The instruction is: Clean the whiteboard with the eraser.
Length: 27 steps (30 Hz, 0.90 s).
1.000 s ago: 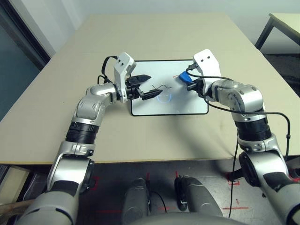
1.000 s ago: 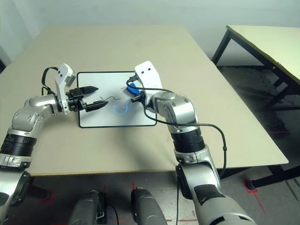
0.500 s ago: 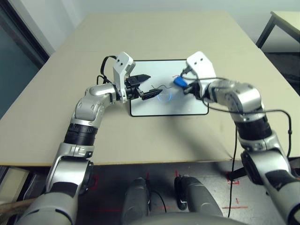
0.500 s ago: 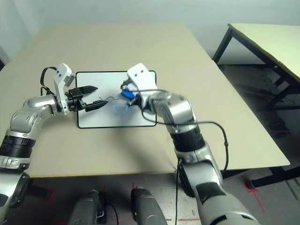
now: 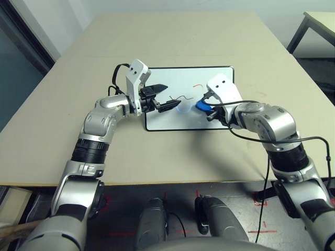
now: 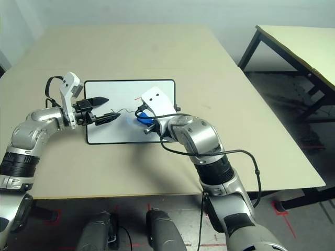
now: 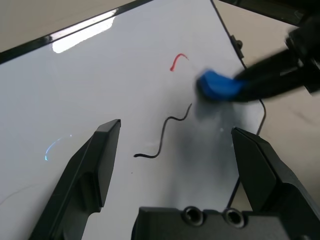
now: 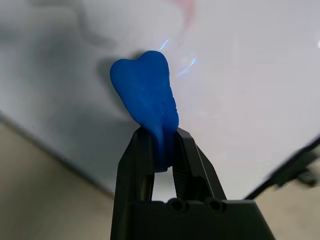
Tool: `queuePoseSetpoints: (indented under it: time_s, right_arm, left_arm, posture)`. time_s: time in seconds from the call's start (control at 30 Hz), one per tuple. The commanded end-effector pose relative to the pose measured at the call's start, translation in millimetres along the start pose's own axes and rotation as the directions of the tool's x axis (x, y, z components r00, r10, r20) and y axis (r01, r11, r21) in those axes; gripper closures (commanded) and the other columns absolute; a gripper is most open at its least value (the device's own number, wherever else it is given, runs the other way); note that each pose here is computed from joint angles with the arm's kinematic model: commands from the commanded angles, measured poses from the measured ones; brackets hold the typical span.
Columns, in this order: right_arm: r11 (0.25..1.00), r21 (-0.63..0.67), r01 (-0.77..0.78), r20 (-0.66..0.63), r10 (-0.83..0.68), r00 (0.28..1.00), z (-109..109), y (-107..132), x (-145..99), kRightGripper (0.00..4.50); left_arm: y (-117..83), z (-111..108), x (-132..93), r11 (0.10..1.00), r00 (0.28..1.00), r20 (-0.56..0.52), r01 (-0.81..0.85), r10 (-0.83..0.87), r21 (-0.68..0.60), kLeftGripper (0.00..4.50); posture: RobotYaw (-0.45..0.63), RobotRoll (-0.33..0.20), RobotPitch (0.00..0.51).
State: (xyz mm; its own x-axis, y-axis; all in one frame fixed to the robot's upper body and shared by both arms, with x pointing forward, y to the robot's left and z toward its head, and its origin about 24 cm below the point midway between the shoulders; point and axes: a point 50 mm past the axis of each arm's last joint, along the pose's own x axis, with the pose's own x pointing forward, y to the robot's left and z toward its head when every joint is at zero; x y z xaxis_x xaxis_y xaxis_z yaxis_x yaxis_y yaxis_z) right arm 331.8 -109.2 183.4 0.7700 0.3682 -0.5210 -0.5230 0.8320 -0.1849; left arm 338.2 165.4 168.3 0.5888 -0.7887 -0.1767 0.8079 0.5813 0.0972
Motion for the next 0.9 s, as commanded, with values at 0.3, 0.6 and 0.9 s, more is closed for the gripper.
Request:
queuePoseSetpoints:
  time_s: [0.3, 0.6, 0.9]
  right_arm:
    - [0.998, 0.002, -0.065, -0.067, 0.065, 0.996, -17, 22, 0, 3.99]
    - [1.000, -0.024, 0.001, 0.027, -0.001, 1.000, 14, 8, -1, 3.99]
    - [0.997, -0.059, -0.042, 0.011, 0.043, 0.999, 20, 20, 2, 3.99]
  left_arm:
    - [-2, -1, -2, 1.000, 1.000, -0.010, 0.004, -0.004, 0.004, 0.00]
    - [-3, -1, -2, 1.000, 1.000, -0.011, 0.004, -0.004, 0.002, 0.00]
    - [-3, -1, -1, 1.000, 1.000, -0.011, 0.004, -0.004, 0.002, 0.00]
  posture:
    - [-0.10, 0.000, 0.128]
    - [-0.10, 0.000, 0.129]
    - [-0.09, 0.000, 0.120]
